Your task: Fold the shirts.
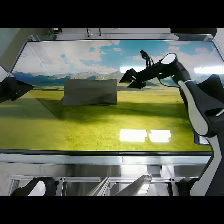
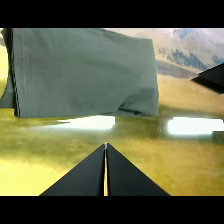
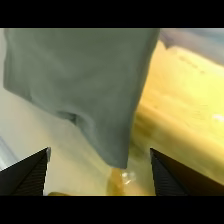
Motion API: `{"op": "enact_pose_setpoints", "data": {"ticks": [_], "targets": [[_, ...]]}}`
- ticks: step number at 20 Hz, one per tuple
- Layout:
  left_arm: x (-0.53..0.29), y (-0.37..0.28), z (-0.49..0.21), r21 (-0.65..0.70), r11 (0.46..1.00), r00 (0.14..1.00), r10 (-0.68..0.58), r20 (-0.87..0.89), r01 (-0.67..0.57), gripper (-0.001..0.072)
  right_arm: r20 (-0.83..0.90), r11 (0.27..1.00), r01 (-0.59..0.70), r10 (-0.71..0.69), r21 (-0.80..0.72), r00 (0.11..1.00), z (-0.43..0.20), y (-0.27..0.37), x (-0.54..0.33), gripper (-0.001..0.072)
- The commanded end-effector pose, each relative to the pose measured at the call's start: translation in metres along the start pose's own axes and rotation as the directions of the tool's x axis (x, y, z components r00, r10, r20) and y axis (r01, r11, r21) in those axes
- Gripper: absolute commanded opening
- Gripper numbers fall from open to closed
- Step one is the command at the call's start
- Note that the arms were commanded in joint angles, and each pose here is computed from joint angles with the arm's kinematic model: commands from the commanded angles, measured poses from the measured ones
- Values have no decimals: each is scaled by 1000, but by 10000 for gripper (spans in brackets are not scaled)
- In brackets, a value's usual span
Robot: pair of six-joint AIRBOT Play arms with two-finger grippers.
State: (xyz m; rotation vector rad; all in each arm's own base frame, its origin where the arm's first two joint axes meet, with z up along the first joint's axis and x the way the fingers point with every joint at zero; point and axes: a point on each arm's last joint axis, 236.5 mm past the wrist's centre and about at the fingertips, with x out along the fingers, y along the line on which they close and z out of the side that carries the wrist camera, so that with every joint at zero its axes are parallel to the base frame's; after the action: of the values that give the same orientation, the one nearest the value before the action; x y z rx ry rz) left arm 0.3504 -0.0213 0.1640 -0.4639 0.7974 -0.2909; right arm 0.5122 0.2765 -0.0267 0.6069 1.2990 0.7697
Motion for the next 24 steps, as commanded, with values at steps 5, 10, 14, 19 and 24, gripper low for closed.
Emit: {"op": "enact_pose_setpoints", "data": {"ticks": [5,10,14,19,24], "targets": [[-1,6,21,35,999,995,22,96,-26,31,-21,989,-74,77,128,997,-11,-15,63,714],[-2,10,31,65,997,989,38,141,-48,31,33,993,-63,60,100,998,-6,1,86,713],[-2,11,33,83,995,988,41,147,-53,31,49,994,-56,52,96,997,-7,8,101,693],[-2,10,33,84,995,988,38,147,-51,31,42,995,-75,72,68,996,-12,27,110,139],[-2,10,32,83,995,989,37,145,-49,31,135,993,-120,119,-7,984,25,78,59,13]]}}
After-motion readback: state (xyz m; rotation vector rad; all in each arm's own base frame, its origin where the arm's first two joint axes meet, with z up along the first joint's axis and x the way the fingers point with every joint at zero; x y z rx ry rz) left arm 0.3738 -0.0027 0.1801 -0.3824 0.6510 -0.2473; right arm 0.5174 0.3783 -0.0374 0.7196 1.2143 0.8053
